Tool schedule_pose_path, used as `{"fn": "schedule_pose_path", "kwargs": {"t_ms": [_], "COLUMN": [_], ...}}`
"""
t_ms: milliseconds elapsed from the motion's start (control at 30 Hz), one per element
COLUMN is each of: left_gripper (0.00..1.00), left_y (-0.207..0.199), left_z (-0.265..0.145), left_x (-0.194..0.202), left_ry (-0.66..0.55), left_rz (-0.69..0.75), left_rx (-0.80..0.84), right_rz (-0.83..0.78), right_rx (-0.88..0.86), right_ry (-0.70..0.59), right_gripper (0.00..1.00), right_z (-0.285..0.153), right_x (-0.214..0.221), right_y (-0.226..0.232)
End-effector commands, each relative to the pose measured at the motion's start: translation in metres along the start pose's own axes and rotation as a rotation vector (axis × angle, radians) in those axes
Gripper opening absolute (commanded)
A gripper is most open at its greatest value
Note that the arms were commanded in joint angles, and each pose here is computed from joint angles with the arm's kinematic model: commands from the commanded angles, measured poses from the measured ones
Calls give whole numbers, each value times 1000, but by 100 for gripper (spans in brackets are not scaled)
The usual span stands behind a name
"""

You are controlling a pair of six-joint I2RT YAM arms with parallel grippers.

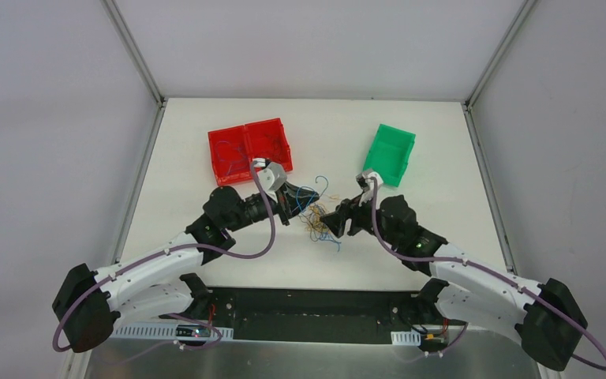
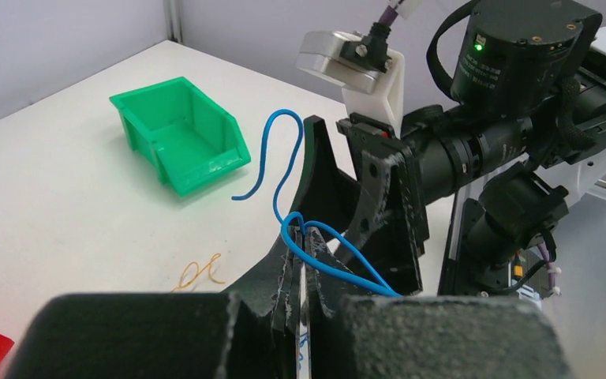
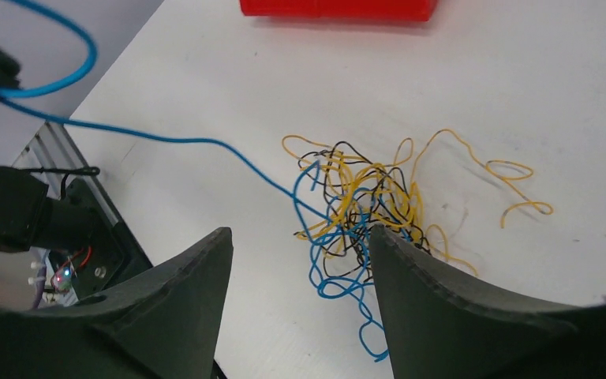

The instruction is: Untangle the cables

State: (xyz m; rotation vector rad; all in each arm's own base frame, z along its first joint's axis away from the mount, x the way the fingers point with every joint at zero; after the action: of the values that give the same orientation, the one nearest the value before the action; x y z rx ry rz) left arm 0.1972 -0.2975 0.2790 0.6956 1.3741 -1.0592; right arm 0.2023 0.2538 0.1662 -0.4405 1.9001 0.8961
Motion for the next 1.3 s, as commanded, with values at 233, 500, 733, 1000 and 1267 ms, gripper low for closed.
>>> {"fn": "schedule_pose_path", "kwargs": {"t_ms": [233,500,733,1000,1267], "left_gripper": [0,0,0,0,0], "left_y": [-34,4,47,75,98], "left_z": [6,27,16,-34,-80], "left_x": [-26,-96,-175,-252,-287], "left_ry": [-67,-202,-219,-277,-273], "left_rz": [-13,-60,-9,159,299], "left_rx": [185,-86,-437,-755,-1011], "right_rz": [-140,-76,61,279,375], "right_rx": [39,342,424,515,607], "right_ry": [-30,57,50,103,171], "right_gripper": [60,50,39,19,34], "right_z": [44,72,65,61,55], "right_x": [-16,-6,-8,0,14], "right_y": [16,-32,-62,-104,-129]}}
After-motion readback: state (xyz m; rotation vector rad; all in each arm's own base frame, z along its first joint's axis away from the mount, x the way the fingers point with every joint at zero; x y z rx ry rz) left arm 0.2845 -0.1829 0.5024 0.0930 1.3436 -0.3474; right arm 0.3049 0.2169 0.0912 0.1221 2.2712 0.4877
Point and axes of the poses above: each gripper's point midway between its finger pads, its own z axis out along the fingers, its own y axis along the line the jaws close on, x = y × z, the point moved 1 cm from there along -z, back along the fingers, and after that the axes turned 2 degrees about -z, right-handed, at the moved point
